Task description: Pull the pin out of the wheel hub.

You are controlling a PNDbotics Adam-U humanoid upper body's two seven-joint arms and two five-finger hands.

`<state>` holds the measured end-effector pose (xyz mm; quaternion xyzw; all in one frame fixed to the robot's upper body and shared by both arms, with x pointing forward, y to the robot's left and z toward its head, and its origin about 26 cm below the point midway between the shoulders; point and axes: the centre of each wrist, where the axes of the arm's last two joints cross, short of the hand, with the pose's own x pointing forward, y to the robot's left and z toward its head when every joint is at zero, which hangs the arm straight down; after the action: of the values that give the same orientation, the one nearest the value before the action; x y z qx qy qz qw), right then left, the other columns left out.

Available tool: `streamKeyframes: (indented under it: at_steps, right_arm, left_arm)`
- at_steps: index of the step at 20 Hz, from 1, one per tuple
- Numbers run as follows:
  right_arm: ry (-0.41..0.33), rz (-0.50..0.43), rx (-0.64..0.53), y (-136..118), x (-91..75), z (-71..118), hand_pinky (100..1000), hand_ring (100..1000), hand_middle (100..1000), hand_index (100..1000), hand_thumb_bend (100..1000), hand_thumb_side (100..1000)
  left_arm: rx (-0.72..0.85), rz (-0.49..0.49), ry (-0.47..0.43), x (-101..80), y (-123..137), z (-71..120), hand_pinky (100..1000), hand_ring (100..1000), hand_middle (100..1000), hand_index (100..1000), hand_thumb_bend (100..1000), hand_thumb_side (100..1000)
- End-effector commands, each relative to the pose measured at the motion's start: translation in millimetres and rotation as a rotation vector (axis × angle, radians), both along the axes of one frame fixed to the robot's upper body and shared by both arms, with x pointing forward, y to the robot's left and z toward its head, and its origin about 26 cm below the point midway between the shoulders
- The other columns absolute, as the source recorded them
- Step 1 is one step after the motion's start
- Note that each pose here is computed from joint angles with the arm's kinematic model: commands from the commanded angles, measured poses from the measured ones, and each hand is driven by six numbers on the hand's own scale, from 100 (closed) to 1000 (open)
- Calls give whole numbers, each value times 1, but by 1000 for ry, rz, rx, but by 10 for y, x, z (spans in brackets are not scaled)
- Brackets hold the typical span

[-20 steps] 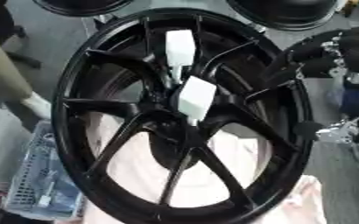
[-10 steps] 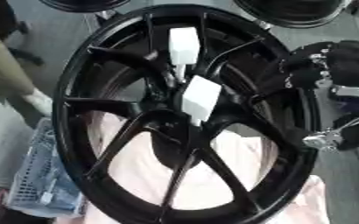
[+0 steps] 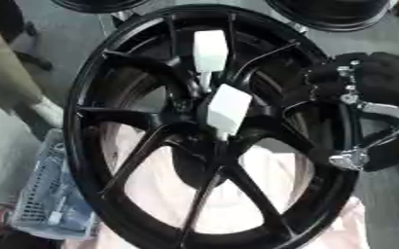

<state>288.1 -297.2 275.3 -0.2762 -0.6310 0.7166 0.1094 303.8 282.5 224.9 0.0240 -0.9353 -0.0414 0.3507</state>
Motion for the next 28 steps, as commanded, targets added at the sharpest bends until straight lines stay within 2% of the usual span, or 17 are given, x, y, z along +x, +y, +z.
streamKeyframes:
  at_steps: [1,6,7,10,13,18,22,28]
  right_arm:
    - [-36,-9,-15,11,-24,61,804,851,811,857,394,251]
    - [-48,-19,-9,12,-23,49,806,851,811,858,398,251]
    - [-51,-18,-3,12,-22,54,800,853,814,852,349,226]
    - [-50,16,84,1,-20,203,795,854,815,849,315,213]
    - [-29,51,119,10,-26,377,796,861,819,847,286,206]
    - [14,96,115,87,-40,617,798,864,823,850,305,235]
    - [48,91,90,128,-46,696,798,867,827,853,336,247]
    - [62,116,78,244,-50,805,799,869,833,857,366,240]
  left_arm:
    - [7,-8,-15,-31,-12,49,722,651,519,696,100,699]
    - [6,-8,-13,-32,-13,45,723,651,519,696,100,699]
    - [6,-8,-13,-32,-13,45,723,651,519,696,100,698]
    - [2,-5,-14,-32,-7,47,723,652,520,696,100,697]
    - [-3,1,-17,-32,4,57,724,653,521,697,100,695]
    - [-7,6,-15,-35,18,56,724,653,522,697,100,695]
    - [-9,9,-11,-38,25,48,725,653,521,697,100,695]
    - [-11,9,-11,-37,27,53,725,654,522,697,100,694]
